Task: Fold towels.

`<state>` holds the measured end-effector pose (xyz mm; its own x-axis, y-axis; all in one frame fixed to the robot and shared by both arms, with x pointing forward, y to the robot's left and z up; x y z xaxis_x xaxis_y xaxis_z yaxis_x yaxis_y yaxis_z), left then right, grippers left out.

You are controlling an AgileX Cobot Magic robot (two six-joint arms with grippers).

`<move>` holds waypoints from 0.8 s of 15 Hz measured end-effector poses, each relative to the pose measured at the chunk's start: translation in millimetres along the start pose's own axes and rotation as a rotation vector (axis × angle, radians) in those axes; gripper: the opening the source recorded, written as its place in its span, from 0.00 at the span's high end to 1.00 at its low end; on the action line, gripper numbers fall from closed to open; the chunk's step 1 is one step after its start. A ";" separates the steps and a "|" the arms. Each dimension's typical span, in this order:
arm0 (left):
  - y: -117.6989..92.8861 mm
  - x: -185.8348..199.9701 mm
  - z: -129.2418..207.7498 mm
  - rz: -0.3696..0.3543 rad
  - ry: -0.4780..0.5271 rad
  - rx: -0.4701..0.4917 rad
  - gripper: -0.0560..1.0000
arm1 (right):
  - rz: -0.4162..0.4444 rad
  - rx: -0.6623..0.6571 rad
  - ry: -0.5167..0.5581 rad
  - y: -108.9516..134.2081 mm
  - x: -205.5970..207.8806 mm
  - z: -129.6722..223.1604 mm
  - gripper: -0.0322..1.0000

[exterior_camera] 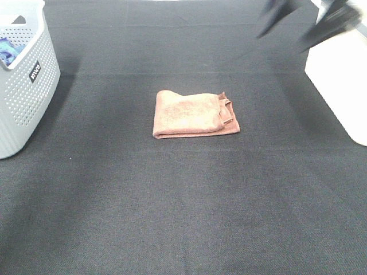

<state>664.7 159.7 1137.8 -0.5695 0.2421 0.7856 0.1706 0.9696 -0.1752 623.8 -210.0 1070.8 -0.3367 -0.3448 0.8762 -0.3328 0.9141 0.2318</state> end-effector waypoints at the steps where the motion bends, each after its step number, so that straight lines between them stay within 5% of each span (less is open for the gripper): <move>1: 2.1 21.5 10.6 -0.008 -0.003 -0.003 0.34 | 0.042 0.020 -0.033 1.3 20.4 2.3 0.17; 6: 23.1 99.1 127.4 -0.037 0.093 0.003 0.34 | 0.163 0.073 -0.117 18.4 96.9 74.6 0.17; 7: 23.1 99.1 127.4 -0.037 0.093 0.003 0.34 | 0.163 0.073 -0.117 18.4 96.9 74.6 0.17; 12: 51.2 143.1 274.8 -0.034 0.091 0.001 0.34 | 0.163 0.063 -0.070 32.2 94.5 210.1 0.17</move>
<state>371.0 253.4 1078.2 -0.4995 0.2047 0.8418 0.1511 0.9774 -0.1480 396.2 -258.0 1072.2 -0.4502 -0.2090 0.8681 -0.3228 0.9446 0.0600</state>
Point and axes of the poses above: a point on each arm's last joint axis where the gripper is mounted, x pointing back along that axis away from the gripper, y along the wrist's bending axis when the last joint is at zero, z = x × y, the point moved 5 cm from there along -x, pointing out along that axis toward the gripper, and after that the axes turned 7 degrees about x, right-handed, at the moved point
